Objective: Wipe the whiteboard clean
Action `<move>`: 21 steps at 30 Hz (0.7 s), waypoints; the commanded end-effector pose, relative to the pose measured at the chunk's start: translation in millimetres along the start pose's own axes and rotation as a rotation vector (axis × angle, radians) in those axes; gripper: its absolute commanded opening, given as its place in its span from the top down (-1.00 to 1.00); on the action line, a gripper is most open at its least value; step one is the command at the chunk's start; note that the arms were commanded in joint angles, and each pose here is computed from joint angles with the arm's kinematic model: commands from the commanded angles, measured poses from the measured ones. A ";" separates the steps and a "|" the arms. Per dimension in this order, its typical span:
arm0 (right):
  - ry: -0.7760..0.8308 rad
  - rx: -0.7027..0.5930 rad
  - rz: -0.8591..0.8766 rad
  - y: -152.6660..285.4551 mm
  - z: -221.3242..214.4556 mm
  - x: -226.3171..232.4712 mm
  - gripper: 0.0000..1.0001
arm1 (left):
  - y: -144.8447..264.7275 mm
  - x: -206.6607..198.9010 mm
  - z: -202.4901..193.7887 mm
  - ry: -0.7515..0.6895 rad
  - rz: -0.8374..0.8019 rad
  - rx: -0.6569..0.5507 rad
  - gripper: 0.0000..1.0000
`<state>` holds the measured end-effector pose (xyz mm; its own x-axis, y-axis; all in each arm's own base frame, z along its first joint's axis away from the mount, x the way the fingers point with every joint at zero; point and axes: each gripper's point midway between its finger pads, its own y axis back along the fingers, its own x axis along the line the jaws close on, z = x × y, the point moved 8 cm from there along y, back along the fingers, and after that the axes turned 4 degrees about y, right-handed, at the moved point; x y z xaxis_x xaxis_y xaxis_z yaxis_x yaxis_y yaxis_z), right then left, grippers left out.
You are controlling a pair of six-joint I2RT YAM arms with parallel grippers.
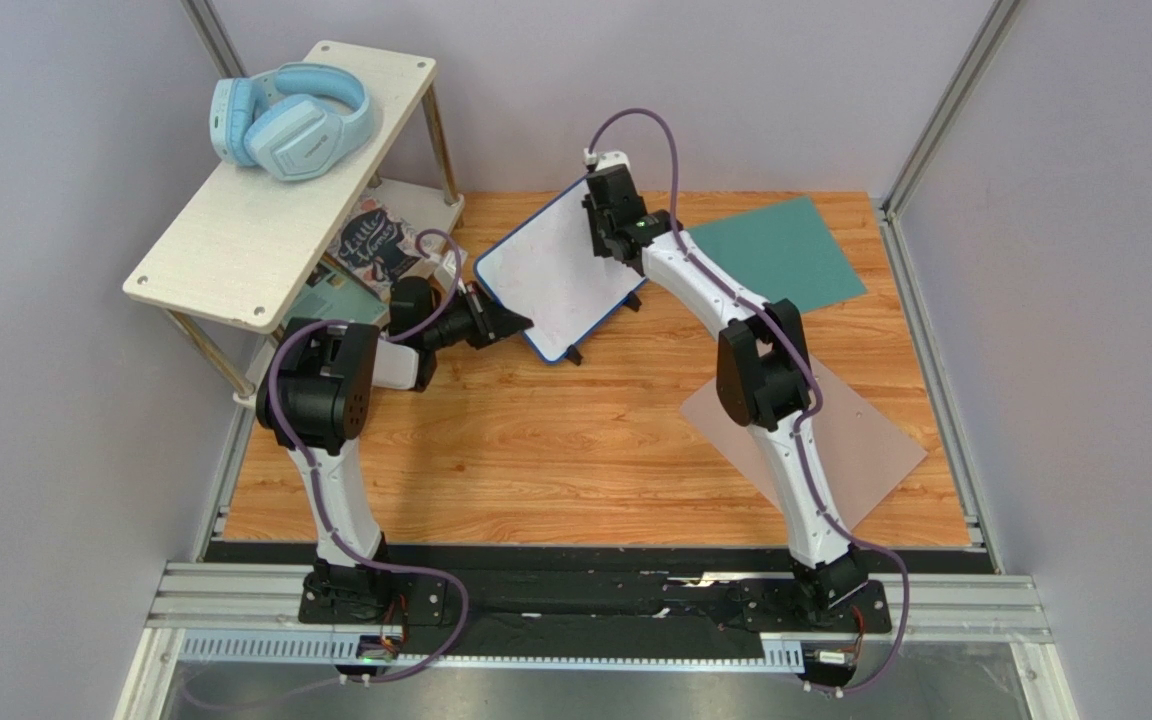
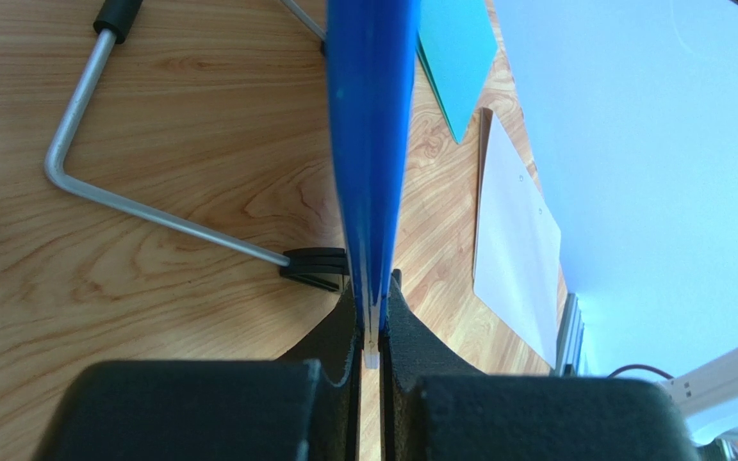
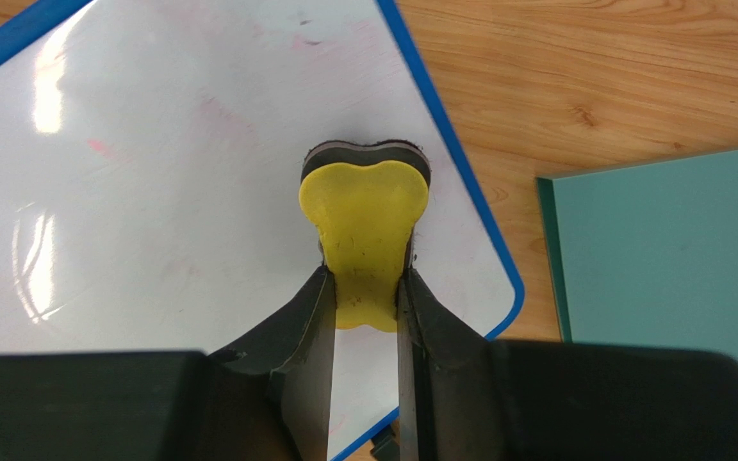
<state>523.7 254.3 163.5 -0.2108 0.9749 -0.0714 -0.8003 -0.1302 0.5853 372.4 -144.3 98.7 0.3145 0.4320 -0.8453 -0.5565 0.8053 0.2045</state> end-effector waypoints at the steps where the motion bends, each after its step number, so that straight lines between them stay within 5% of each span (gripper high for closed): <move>1: -0.036 -0.006 0.098 -11.7 0.1 9.5 1.00 | -3.4 -4.1 -12.7 -0.035 -0.049 0.070 1.00; 15: 0.087 -0.188 0.382 32.6 34.4 89.6 1.00 | -3.4 -4.3 -13.3 -0.037 -0.057 0.073 1.00; 21: -0.035 -0.138 0.253 10.2 27.6 53.4 1.00 | -3.5 -4.2 -13.4 -0.036 -0.059 0.073 1.00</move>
<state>513.7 313.8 185.4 -0.4144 0.9100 -0.0131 -0.8021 -0.3583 0.4778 371.0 -145.5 100.2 0.3099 0.4161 -0.8549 -0.5462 0.8139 0.1982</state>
